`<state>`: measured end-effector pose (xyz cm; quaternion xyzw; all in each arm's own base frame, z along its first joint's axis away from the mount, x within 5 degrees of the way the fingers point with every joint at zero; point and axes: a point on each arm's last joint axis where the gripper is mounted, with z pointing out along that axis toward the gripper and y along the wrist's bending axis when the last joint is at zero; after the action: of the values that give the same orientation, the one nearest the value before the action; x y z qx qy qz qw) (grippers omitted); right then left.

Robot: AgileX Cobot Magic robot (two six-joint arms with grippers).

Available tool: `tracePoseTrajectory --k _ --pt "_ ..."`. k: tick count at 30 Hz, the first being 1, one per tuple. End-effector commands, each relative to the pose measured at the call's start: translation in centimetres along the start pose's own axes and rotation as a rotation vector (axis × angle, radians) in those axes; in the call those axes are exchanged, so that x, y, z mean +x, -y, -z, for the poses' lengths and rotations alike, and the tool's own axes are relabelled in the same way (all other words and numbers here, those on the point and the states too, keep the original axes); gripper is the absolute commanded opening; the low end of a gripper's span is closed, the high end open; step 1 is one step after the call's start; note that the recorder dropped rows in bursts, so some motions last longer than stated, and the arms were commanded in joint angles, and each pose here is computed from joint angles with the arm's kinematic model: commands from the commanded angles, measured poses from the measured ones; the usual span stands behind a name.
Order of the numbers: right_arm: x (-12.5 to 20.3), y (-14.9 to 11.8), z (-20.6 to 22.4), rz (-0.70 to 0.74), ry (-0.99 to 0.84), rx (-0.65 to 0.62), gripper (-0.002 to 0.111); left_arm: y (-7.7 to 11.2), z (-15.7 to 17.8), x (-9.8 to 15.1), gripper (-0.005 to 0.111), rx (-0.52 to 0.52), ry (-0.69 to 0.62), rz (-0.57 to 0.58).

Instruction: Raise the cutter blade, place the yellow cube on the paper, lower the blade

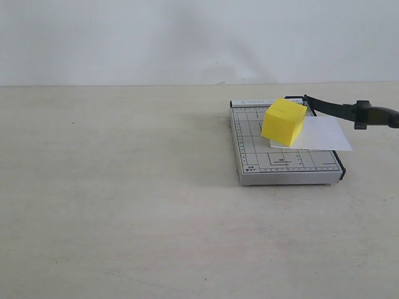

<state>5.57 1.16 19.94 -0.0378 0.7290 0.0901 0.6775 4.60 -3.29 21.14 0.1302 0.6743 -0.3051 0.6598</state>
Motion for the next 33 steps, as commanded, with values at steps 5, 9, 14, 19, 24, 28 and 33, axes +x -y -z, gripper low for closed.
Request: tracePoseTrajectory --k 5,9,14,19,24,28,33 --pt "-0.09 0.0 0.05 0.009 0.011 0.0 0.0 -0.04 0.02 0.26 0.033 -0.001 -0.018 -0.113" --pt "-0.09 0.0 0.05 0.009 0.011 0.0 0.0 -0.03 0.02 0.31 0.033 0.0 -0.023 -0.114" --pt "-0.09 0.0 0.05 0.009 0.011 0.0 0.0 -0.05 0.02 0.34 0.033 -0.002 -0.027 -0.142" --pt "-0.09 0.0 0.05 0.009 0.011 0.0 0.0 -0.11 0.03 0.54 0.033 -0.006 -0.049 -0.142" --pt "-0.09 0.0 0.05 0.009 0.011 0.0 0.0 -0.11 0.03 0.54 0.033 -0.006 -0.049 -0.142" --pt "-0.09 0.0 0.05 0.009 0.011 0.0 0.0 -0.11 0.03 0.54 0.033 -0.006 -0.049 -0.142" --pt "-0.09 0.0 0.05 0.009 0.011 0.0 0.0 -0.11 0.03 0.54 0.033 -0.006 -0.049 -0.142"
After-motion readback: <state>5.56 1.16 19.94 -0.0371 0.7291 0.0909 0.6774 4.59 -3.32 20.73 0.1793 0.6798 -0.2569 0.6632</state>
